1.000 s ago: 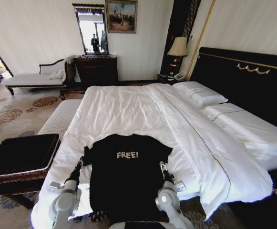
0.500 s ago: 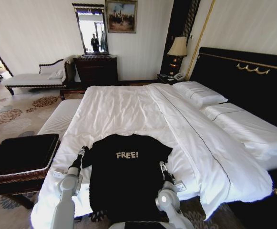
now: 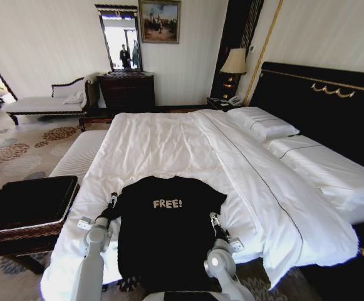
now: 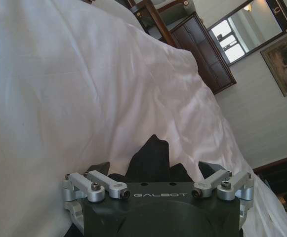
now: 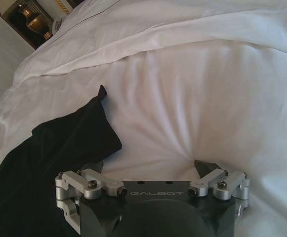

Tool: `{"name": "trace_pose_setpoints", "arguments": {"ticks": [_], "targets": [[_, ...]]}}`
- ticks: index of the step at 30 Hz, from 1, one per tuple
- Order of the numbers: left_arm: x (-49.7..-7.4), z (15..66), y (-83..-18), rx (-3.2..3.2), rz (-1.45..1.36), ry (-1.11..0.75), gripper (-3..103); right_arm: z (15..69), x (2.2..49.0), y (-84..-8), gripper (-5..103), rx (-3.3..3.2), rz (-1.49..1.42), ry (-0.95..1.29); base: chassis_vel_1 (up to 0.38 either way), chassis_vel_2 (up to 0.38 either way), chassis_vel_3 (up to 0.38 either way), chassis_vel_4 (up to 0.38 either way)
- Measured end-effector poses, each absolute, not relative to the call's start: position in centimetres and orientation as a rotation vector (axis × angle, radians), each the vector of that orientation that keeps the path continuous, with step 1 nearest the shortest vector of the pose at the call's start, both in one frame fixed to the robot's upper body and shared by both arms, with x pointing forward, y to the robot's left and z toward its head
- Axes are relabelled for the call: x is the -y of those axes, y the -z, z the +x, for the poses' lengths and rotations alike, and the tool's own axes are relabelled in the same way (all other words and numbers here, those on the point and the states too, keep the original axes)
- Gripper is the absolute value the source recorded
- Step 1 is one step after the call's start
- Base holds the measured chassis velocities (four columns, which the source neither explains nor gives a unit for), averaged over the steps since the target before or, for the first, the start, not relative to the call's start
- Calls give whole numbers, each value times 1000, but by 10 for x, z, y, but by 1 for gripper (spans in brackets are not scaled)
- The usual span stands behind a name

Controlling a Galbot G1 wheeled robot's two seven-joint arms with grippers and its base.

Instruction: Fold the clothes on the bed and place them into the basket.

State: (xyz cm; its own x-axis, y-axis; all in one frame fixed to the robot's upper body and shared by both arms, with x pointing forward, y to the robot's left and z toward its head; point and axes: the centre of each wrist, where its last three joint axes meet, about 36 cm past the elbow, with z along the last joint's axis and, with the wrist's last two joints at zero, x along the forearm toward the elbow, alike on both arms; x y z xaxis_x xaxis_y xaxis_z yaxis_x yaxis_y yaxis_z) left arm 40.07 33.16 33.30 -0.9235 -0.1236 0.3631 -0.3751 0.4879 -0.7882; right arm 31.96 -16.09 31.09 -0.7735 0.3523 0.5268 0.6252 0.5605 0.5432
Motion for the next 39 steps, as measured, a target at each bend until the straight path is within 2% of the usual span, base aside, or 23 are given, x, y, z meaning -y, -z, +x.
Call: {"name": "trace_pose_setpoints", "arguments": {"ticks": [3, 8, 11, 22, 32, 39], "targets": [[-328, 400, -333, 2462, 413, -1443, 103, 319, 161, -310, 100, 2439, -798, 1051, 0, 0, 0, 0], [-316, 396, -336, 2419, 353, -1505, 97, 318, 161, -309, 100, 2436, -799, 1049, 0, 0, 0, 0], [-311, 393, -338, 2414, 344, -1523, 100, 318, 160, -309, 100, 2436, -798, 1048, 0, 0, 0, 0], [-324, 387, -361, 2448, 317, -1673, 100, 316, 155, -306, 100, 2435, -786, 1029, 0, 0, 0, 0], [-322, 375, -401, 2524, 229, -1722, 100, 316, 150, -307, 100, 2432, -777, 1023, 0, 0, 0, 0], [-335, 350, -423, 2590, 253, -1681, 100, 316, 152, -306, 100, 2430, -783, 1018, 0, 0, 0, 0]]}}
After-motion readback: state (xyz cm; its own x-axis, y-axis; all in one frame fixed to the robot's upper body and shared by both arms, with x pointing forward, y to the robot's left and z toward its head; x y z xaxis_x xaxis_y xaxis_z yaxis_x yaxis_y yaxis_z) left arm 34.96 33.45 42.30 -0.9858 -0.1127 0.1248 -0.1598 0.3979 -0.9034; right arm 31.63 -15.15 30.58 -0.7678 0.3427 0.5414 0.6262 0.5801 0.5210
